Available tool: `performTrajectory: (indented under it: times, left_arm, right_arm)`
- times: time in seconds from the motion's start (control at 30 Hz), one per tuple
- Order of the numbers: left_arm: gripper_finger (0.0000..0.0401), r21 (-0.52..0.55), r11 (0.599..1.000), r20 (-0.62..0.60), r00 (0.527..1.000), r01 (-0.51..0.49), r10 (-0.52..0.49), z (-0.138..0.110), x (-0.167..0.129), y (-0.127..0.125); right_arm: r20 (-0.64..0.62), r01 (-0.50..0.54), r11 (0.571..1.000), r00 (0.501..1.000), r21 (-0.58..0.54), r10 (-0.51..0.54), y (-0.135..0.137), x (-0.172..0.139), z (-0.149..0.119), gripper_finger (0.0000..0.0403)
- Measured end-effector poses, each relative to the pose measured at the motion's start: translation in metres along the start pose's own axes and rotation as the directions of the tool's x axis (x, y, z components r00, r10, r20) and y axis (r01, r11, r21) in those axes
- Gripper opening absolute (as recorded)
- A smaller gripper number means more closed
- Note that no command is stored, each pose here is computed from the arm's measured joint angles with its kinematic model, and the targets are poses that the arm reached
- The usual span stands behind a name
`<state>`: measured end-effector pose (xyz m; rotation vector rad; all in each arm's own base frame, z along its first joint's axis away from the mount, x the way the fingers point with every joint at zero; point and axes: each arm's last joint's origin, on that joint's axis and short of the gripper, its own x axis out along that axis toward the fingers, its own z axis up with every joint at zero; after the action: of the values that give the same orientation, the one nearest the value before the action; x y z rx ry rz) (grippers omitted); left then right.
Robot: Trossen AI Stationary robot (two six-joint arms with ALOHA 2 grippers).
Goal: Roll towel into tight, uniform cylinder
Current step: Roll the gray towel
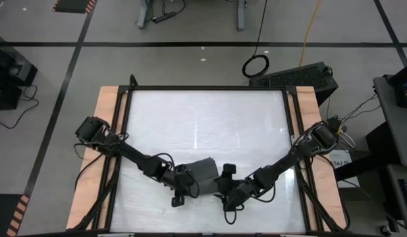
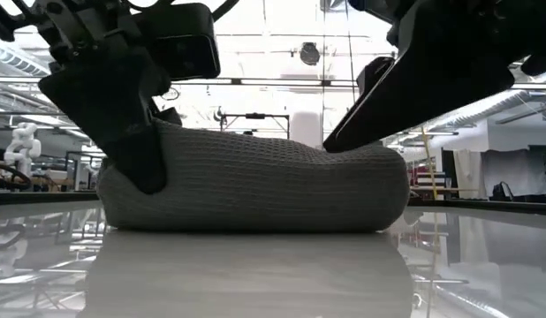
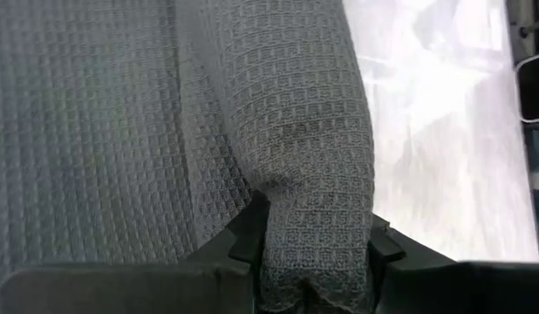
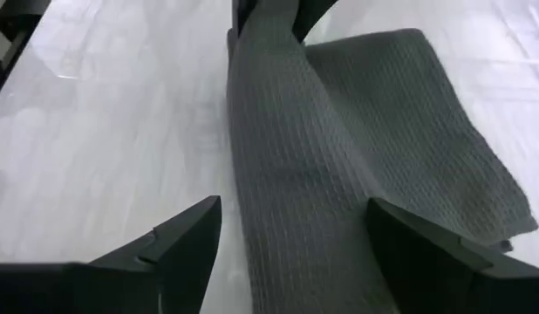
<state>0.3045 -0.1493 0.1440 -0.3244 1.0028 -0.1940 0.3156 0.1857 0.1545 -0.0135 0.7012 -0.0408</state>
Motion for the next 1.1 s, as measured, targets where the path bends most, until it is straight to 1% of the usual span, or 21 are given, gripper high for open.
performTrajectory:
  times: [0.17,0.33,0.57,0.67,0.8,0.9,1.0,1.1]
  left_arm:
    - [0.0096,0.006,1.000,0.006,1.000,-0.027,0.027,-0.004,0.000,-0.004]
    - [0.0096,0.011,0.999,0.004,0.999,-0.036,0.036,-0.006,0.000,-0.006]
    - [0.0096,0.041,0.998,-0.001,0.998,-0.057,0.057,-0.005,0.000,-0.002]
    - [0.0096,0.057,0.995,-0.015,0.997,-0.079,0.080,-0.005,0.000,0.002]
    - [0.0096,0.082,0.990,-0.025,0.993,-0.114,0.117,-0.003,-0.001,0.009]
    - [0.0096,0.119,0.985,-0.020,0.991,-0.128,0.132,0.000,-0.001,0.016]
    - [0.0096,0.138,0.978,-0.007,0.987,-0.158,0.161,0.006,-0.002,0.026]
    - [0.0096,0.135,0.974,0.003,0.983,-0.180,0.182,0.012,-0.004,0.038]
  right_arm:
    - [-0.037,0.001,1.000,0.999,-0.010,-0.001,-0.001,0.007,-0.006,0.0279]
    - [-0.042,-0.009,1.000,0.999,-0.023,0.008,-0.003,0.016,-0.009,0.0279]
    - [-0.072,0.003,1.000,0.997,0.016,-0.002,-0.020,0.032,-0.009,0.0279]
    - [-0.101,-0.041,0.998,0.994,0.048,0.046,-0.031,0.038,-0.006,0.0271]
    - [-0.147,-0.124,0.985,0.979,0.120,0.141,-0.039,0.041,-0.004,0.0241]
    - [-0.173,-0.151,0.969,0.967,0.196,0.186,-0.040,0.041,-0.004,0.0215]
    - [-0.205,-0.129,0.941,0.958,0.314,0.199,-0.038,0.039,-0.007,0.0195]
    - [-0.216,-0.090,0.901,0.956,0.424,0.197,-0.032,0.036,-0.010,0.0185]
